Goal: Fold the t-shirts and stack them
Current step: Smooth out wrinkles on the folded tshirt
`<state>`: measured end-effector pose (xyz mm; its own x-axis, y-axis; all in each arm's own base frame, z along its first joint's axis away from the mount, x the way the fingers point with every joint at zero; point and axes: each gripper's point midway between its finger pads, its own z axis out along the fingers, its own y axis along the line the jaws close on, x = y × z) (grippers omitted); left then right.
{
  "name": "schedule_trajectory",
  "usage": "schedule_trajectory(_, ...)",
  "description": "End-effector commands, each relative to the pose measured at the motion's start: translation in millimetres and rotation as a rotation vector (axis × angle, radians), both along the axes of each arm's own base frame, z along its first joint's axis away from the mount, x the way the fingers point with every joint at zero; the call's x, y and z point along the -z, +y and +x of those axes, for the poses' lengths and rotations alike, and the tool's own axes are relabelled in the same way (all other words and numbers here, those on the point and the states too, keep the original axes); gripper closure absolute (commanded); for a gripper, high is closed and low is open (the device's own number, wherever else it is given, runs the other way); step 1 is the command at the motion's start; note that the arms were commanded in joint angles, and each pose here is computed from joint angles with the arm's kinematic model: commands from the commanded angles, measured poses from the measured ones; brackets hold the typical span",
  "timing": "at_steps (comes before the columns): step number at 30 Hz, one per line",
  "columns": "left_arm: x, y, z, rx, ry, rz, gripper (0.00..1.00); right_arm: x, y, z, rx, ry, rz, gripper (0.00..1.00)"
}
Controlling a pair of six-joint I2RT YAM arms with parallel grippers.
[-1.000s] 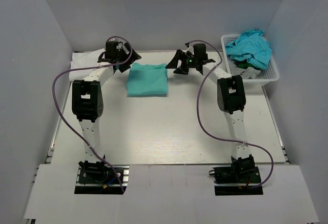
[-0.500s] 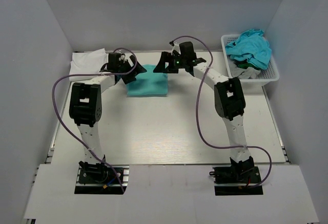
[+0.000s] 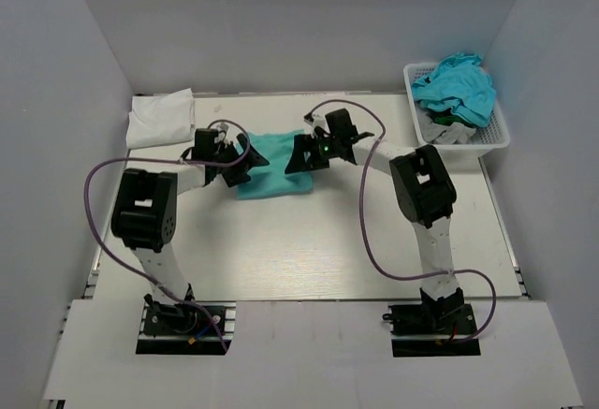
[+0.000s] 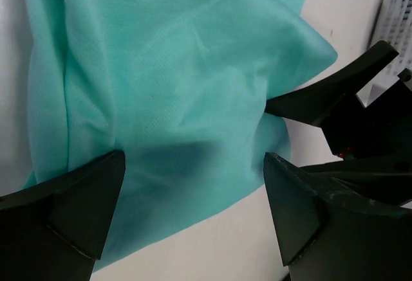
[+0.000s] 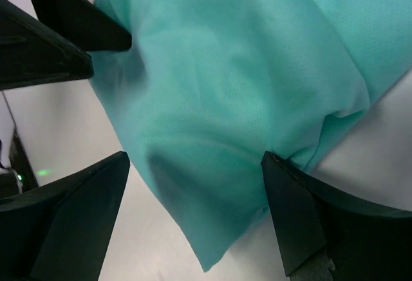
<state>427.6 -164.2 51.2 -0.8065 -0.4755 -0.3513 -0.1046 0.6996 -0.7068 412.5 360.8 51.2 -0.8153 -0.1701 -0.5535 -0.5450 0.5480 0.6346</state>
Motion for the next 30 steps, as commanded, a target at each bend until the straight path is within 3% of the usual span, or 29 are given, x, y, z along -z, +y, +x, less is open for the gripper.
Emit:
schedule_trajectory(1, 15.9, -10.6, -72.7, 0.067, 0.142, -0.021, 0.0, 27.0, -25.1, -70.5, -0.115, 0.059, -0.162, 0.1)
schedule_trajectory(5, -2.6, -15.7, -138.0, 0.121, 0.174, -0.061, 0.0, 27.2, -50.6, -134.8, -0.203, 0.076, -0.233, 0.1)
schedule_trajectory(7, -8.6, -11.0, -167.9, 0.148, 0.194, -0.007, 0.0, 13.3, -63.7, -165.2, -0.24, 0.067, -0.267, 0.1)
schedule_trajectory(8, -31.2, -2.9, -166.5, 0.119, 0.109, 0.028, 0.0, 8.6, -65.5, -172.0, -0.249, 0.059, -0.268, 0.1)
schedule_trajectory(9, -35.9, 3.2, -176.0, 0.119, 0.108, 0.059, 0.0, -15.1, -68.0, -178.0, -0.253, 0.011, -0.245, 0.1)
schedule_trajectory(13, -80.7, 15.4, -165.2, 0.065, -0.046, 0.125, 0.0, -48.9, -72.4, -180.1, -0.213, -0.084, -0.228, 0.1)
schedule_trajectory(17, -72.3, 26.9, -147.8, 0.015, -0.056, 0.203, 0.0, -76.2, -67.9, -154.4, -0.09, -0.216, -0.178, 0.1)
schedule_trajectory(19, -62.7, 23.9, -133.0, 0.025, -0.06, 0.213, 0.02, -69.4, -77.1, -131.3, 0.009, -0.243, -0.249, 0.1)
schedule_trajectory(23, -49.9, 14.0, -109.7, 0.065, -0.052, 0.209, 0.19, -58.3, -87.1, -106.4, 0.128, -0.221, -0.362, 0.11)
schedule_trajectory(25, -46.7, 8.6, -102.6, 0.09, -0.054, 0.199, 0.21, -45.6, -93.0, -100.6, 0.163, -0.203, -0.403, 0.15)
schedule_trajectory(27, -35.5, 2.3, -95.9, 0.11, -0.048, 0.179, 0.29, -40.3, -94.2, -92.4, 0.195, -0.203, -0.405, 0.29)
schedule_trajectory(30, -31.2, -9.9, -89.9, 0.128, -0.043, 0.113, 0.42, -31.2, -90.6, -89.8, 0.203, -0.176, -0.399, 0.38)
